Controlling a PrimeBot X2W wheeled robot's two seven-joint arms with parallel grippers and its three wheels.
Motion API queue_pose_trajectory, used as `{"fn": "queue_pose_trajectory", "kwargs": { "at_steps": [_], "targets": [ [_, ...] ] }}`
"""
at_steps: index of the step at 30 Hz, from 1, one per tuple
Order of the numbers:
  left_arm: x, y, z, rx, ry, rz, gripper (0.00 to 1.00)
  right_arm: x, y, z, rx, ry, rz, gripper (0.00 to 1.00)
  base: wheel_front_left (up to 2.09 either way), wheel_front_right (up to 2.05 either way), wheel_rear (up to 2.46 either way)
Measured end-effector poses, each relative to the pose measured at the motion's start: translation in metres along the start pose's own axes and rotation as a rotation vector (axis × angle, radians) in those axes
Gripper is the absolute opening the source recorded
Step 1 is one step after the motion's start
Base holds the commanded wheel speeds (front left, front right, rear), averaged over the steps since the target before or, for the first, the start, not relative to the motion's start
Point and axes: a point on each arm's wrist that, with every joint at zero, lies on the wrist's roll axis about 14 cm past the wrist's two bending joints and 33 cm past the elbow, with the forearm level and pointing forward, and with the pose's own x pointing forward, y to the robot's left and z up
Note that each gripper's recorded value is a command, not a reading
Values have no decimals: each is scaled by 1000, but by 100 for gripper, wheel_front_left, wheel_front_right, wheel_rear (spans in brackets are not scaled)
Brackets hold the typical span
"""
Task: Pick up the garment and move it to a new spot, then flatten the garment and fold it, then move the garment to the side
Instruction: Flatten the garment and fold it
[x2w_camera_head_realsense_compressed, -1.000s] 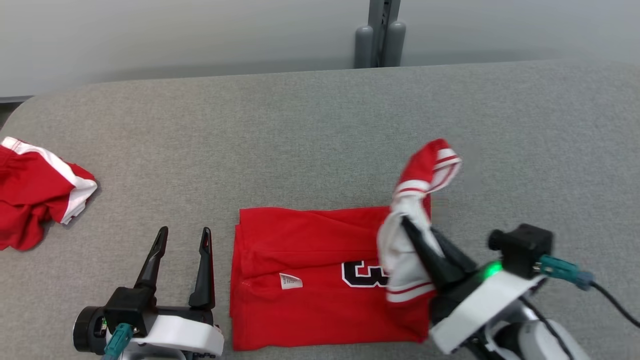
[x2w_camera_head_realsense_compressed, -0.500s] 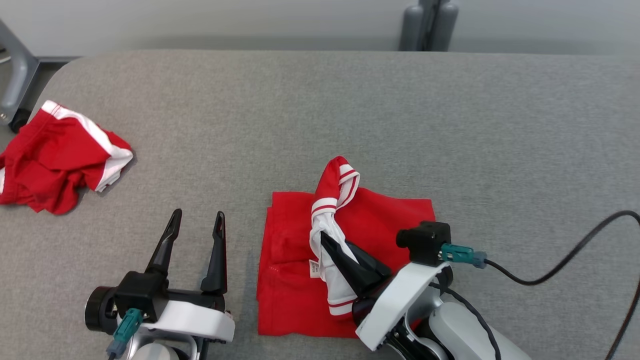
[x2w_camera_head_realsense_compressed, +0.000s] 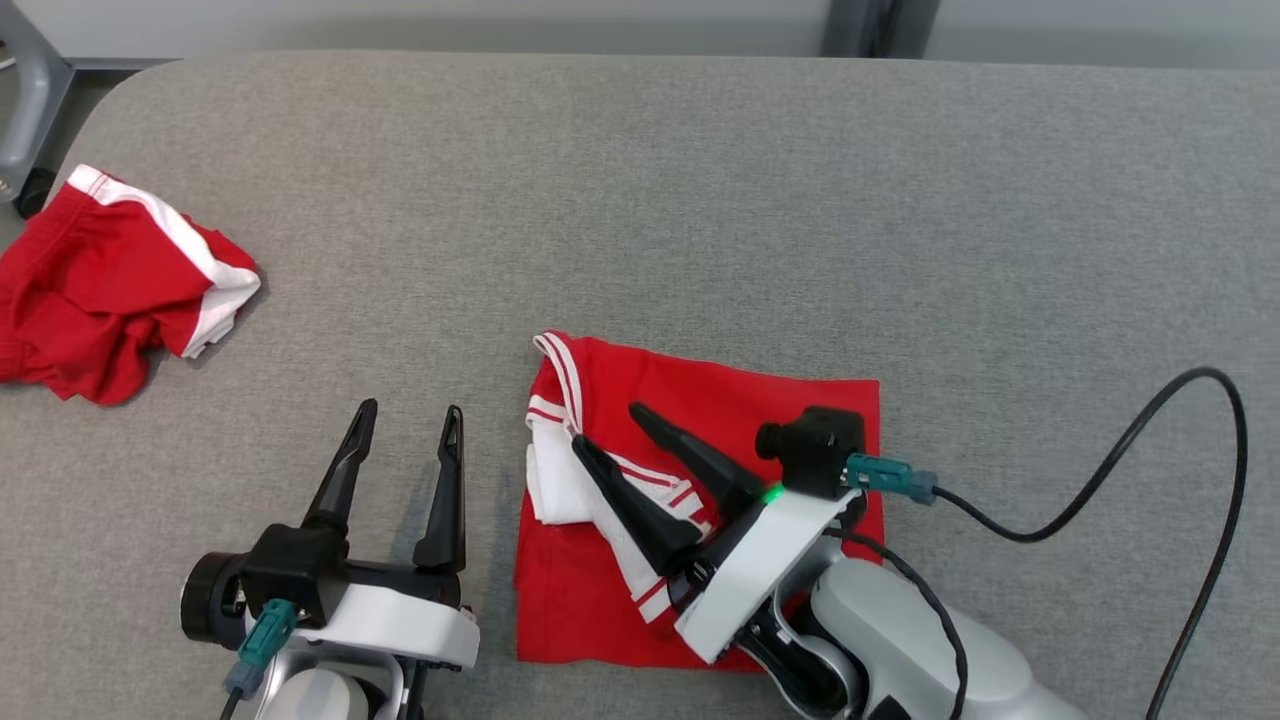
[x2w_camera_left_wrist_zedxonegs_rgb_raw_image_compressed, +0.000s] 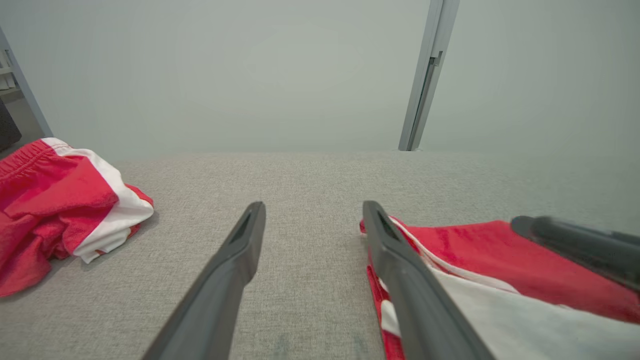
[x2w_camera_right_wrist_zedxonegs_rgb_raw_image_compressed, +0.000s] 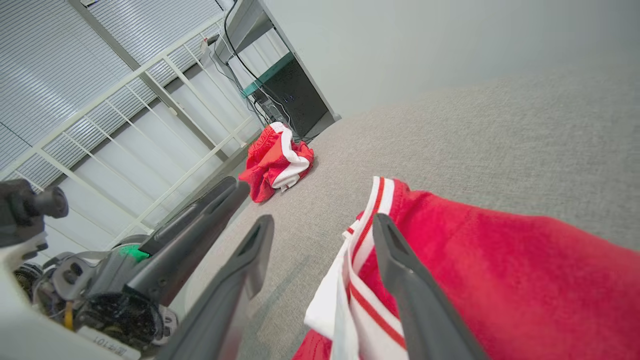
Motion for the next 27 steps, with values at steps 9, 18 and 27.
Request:
{"fn": "queue_pose_trajectory", "kwargs": {
  "at_steps": [9, 18, 27],
  "targets": [
    [6, -10, -1, 6, -1, -31, 100, -7, -7, 90, -95, -275, -25, 100, 0, 0, 0],
    [6, -12, 6, 10, -21, -37, 100, -77, -65, 135, -274, -418, -272, 100, 0, 0, 0],
    [-2, -10, 10, 24, -30, -37, 100, -171, -118, 126, -404, -389, -585, 100, 0, 0, 0]
  ]
}}
